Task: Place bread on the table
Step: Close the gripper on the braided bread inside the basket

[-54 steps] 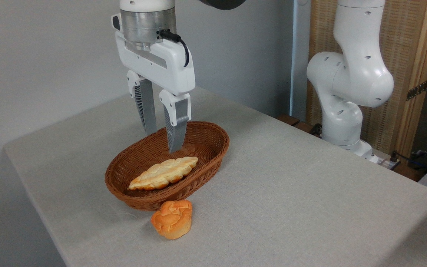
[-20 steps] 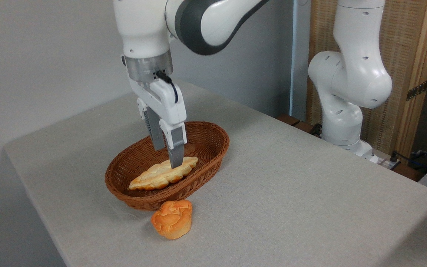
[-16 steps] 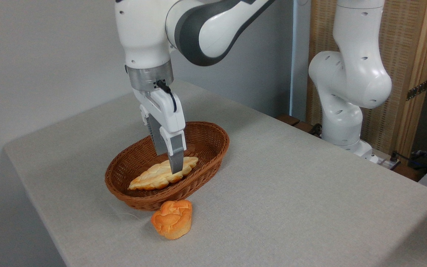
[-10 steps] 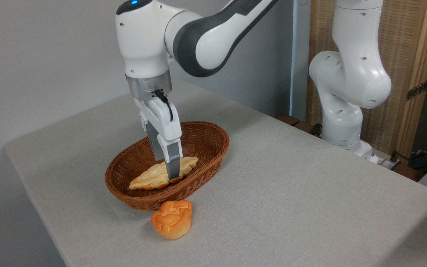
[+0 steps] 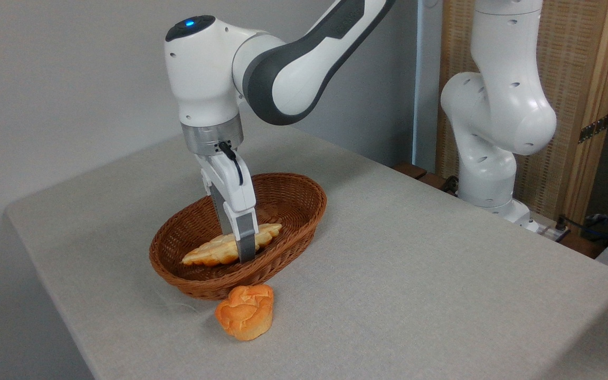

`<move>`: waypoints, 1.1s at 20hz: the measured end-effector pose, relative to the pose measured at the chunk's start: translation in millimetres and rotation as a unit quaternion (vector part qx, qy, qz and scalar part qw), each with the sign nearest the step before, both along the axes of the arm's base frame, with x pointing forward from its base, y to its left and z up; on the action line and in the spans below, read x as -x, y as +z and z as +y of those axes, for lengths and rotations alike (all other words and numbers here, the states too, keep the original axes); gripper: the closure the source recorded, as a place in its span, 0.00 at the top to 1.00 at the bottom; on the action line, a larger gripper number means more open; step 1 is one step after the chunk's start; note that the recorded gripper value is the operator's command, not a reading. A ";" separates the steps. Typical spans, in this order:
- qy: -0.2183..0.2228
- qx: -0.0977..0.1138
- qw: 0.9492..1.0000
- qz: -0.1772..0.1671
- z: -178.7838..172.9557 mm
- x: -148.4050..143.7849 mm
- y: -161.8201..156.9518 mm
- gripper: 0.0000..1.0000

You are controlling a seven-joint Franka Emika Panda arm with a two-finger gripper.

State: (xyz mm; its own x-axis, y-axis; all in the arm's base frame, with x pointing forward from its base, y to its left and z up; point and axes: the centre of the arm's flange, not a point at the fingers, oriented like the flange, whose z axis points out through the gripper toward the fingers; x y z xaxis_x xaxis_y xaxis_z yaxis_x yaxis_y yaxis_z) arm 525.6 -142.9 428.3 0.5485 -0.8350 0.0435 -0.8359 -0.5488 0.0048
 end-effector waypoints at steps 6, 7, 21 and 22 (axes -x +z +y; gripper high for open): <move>-0.007 -0.002 1.000 0.006 -5.9 0.4 -7.1 0.84; -0.009 -0.002 1.000 0.006 -6.6 0.5 -7.4 0.75; -0.031 -0.002 1.000 0.005 -9.2 0.8 -6.9 0.30; -0.032 -0.002 0.999 0.004 -9.9 0.9 -6.6 0.30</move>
State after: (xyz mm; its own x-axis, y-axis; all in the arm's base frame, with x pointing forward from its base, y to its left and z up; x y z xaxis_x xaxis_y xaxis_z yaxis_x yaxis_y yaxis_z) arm 524.7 -152.8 421.8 0.4947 -0.8684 0.0356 -0.8690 -0.4946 0.0102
